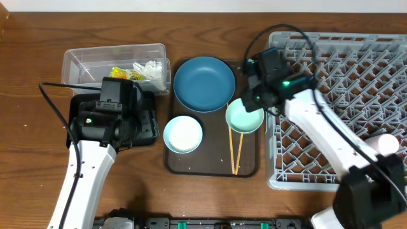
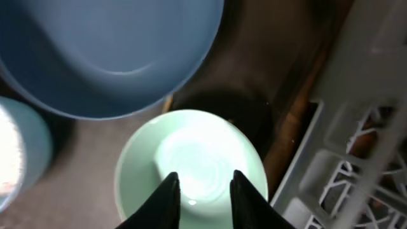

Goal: Sort waste into correct bins and load items into the dishwasher rack
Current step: 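Reach the right gripper to the mint-green bowl and grasp its rim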

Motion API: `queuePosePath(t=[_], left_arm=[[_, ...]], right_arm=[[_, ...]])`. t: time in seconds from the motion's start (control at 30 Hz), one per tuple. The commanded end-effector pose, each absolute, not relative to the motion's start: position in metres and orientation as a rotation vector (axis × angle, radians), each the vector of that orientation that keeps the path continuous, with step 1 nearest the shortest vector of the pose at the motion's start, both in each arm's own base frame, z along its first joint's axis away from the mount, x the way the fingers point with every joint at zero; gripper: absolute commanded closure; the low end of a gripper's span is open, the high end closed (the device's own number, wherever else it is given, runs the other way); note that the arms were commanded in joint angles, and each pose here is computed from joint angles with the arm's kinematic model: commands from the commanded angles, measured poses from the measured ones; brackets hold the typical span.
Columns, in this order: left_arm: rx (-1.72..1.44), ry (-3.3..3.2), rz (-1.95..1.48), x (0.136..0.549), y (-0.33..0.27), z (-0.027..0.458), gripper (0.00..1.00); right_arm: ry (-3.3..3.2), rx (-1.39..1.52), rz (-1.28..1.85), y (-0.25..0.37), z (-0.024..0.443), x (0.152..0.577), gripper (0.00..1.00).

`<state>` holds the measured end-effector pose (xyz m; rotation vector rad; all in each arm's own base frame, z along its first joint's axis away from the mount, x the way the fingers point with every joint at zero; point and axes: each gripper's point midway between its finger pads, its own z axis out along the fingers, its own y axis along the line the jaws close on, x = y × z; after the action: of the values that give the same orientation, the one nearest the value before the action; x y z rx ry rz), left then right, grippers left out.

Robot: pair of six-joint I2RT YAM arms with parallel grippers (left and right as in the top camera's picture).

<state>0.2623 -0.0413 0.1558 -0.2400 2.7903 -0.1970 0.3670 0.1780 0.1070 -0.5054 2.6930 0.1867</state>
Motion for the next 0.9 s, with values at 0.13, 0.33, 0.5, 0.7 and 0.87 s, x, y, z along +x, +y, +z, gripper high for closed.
queuePosePath(t=[0.13,0.33,0.5,0.7,0.87], left_arm=[[-0.24,2.787,-0.192,0.264,-0.04,0.157,0.28],[-0.24,2.787,-0.192,0.264,-0.04,0.157,0.28],[-0.24,2.788,-0.193,0.264,-0.04,0.157,0.28],[-0.24,2.791,-0.192,0.263,-0.04,0.157,0.28],[-0.24,2.791,-0.192,0.263,-0.04,0.157,0.28]], right_arm=[[2.774,-0.479,-0.02,0.161,0.066,0.373,0.67],[2.785,-0.488,-0.035,0.16,0.06,0.372,0.65],[2.809,-0.493,-0.048,0.157,0.057,0.368,0.63],[2.772,-0.48,-0.084,0.155,0.062,0.376,0.6],[2.754,-0.474,-0.078,0.158,0.068,0.381,0.59]])
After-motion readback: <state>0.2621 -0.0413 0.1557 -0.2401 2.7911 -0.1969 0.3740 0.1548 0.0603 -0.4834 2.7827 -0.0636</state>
